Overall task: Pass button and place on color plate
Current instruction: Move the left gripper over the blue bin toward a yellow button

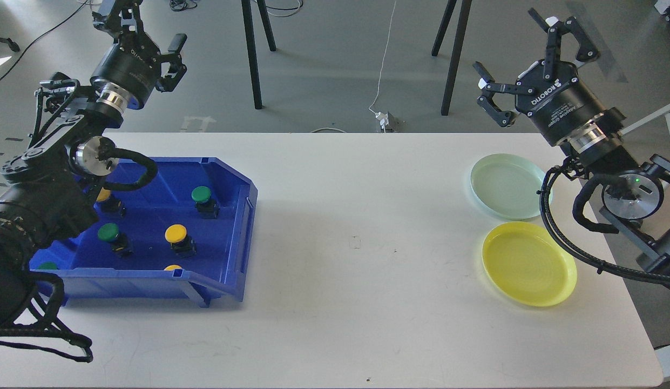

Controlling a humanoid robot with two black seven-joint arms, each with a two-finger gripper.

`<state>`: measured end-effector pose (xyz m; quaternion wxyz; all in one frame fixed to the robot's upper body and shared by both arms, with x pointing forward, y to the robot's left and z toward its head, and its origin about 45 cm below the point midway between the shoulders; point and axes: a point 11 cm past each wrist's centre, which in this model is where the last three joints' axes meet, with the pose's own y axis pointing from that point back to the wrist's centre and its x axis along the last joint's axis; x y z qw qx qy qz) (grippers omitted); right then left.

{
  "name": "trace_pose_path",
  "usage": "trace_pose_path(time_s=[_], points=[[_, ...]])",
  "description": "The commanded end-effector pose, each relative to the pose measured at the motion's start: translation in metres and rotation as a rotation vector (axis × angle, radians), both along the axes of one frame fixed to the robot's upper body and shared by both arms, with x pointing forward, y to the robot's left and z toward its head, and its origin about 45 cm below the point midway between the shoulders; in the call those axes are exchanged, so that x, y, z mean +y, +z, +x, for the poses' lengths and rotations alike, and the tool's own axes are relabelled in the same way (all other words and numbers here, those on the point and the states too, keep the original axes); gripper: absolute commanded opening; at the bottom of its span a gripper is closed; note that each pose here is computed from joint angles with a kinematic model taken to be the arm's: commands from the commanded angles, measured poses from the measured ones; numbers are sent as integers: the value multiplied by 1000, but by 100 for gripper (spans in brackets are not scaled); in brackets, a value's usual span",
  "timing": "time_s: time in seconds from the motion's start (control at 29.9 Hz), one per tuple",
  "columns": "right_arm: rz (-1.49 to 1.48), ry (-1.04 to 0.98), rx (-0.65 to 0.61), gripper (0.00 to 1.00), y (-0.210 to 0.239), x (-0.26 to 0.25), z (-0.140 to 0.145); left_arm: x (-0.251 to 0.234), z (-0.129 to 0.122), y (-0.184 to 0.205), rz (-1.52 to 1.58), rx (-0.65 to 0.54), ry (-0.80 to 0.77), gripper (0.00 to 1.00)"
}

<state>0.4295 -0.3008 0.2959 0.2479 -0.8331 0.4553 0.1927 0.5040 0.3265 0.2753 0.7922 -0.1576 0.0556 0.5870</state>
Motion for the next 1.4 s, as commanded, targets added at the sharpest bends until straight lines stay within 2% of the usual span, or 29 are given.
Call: trace_pose_path(time_s=[0.0,0.2,0.33,0.67,0.8,0.9,1.0,1.17,1.37], points=[[-5,-22,5,99,-2,-7,2,4,0,1,3,0,8,100],[18,-6,22,99,-12,6,2,7,2,10,-4,-18,14,100],[36,-10,35,99,-20,12,4,33,0,15,-124,-41,105,100],[46,-20,40,99,-23,11,5,8,0,6,-338,-56,107,100],[40,-39,63,99,-33,2,0,-16,-2,30,-387,-111,4,100],[41,-43,70,99,-36,0,-2,-14,-10,67,-351,-184,-75,100],[46,-42,65,99,-34,1,-1,-15,-29,101,-213,-243,-189,100],[111,-93,4,99,-10,-13,6,-25,-72,143,298,-319,-399,100],[123,-97,1,99,-10,-13,6,-42,-120,154,885,-388,-606,100]])
